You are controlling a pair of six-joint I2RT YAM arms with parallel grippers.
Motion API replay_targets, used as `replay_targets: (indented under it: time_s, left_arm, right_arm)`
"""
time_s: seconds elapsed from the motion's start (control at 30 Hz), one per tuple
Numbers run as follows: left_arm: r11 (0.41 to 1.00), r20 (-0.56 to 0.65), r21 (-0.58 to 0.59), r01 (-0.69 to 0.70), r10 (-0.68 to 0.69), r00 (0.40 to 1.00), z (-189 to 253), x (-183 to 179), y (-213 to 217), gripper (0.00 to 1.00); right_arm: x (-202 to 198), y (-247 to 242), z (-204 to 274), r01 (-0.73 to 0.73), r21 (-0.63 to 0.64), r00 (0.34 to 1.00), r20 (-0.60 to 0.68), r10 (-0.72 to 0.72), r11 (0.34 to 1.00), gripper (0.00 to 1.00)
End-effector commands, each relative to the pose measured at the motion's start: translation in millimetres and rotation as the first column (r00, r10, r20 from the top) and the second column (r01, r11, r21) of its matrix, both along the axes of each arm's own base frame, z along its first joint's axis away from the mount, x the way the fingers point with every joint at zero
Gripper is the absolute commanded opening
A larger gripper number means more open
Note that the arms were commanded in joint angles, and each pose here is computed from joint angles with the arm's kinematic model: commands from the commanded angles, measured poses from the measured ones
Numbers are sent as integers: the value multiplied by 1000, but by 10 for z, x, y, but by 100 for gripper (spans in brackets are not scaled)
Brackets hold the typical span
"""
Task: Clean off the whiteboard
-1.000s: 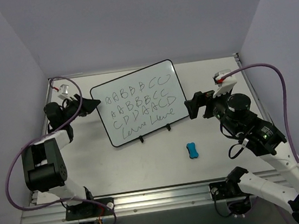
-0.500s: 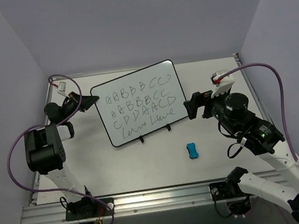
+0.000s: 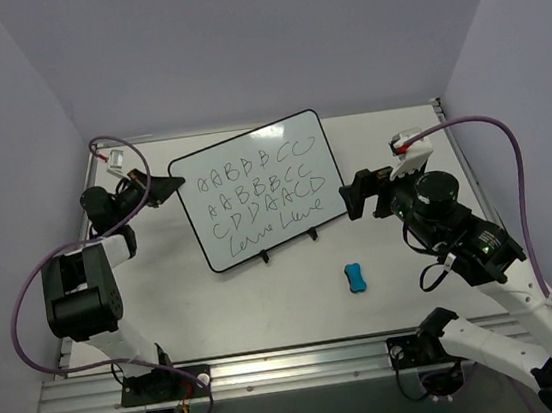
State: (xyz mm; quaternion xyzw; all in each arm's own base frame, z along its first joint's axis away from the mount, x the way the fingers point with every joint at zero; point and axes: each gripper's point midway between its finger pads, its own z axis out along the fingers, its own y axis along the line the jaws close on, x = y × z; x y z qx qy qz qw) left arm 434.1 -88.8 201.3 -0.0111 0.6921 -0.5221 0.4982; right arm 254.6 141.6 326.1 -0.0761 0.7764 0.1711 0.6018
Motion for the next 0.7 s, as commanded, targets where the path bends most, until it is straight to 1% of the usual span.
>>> replay_targets:
  time_s: [0.0, 0.03, 0.1, 0.2, 0.23, 0.27, 0.33, 0.4, 0.43, 0.5, 0.53, 0.67]
  left_arm:
    - [972, 141, 178, -154, 129, 982, -53, 70, 65, 2]
    - [961, 133, 199, -194, 170, 976, -159, 56, 47, 2]
    - [949, 151, 204, -240, 212, 965, -136, 17, 43, 2]
    - [936, 165, 189, -297, 268, 949, -200, -55, 65, 2]
    - [937, 188, 171, -306, 274, 943, -155, -72, 65, 2]
    - [933, 174, 170, -318, 289, 941, -240, -106, 82, 2]
    - [931, 173, 156, -331, 304, 937, -269, -118, 91, 2]
    - [928, 152, 151, -341, 319, 935, -400, -167, 80, 2]
    - [926, 176, 135, -353, 329, 928, -376, -181, 81, 2]
    - [924, 163, 130, -360, 338, 927, -463, -239, 67, 2]
    - [925, 190, 116, -362, 337, 922, -416, -252, 55, 2]
    - [930, 189, 101, -352, 330, 925, -466, -326, 20, 2]
  right_arm:
    - [-2, -33, 203, 13, 23, 998, 54, -14, 1000, 100]
    - [0, -28, 199, 12, 22, 999, 53, -13, 1000, 100]
    - [2, -24, 205, 10, 23, 998, 54, -11, 1000, 100]
    - [-14, -22, 228, 6, 28, 998, 58, -7, 1000, 100]
    - [-19, -28, 232, 6, 30, 998, 59, -7, 1000, 100]
    - [-25, -26, 236, 4, 32, 998, 60, -6, 999, 100]
    - [-34, -29, 242, 3, 34, 998, 62, -5, 999, 100]
    - [-35, -36, 250, 4, 37, 998, 66, -6, 999, 100]
    - [-36, -32, 254, 2, 36, 998, 68, -5, 999, 100]
    - [-29, -24, 243, 1, 35, 998, 68, -3, 999, 100]
    - [-21, -20, 225, 0, 30, 998, 67, -2, 1000, 100]
    - [66, 14, 49, 21, 12, 1000, 14, -21, 1000, 100]
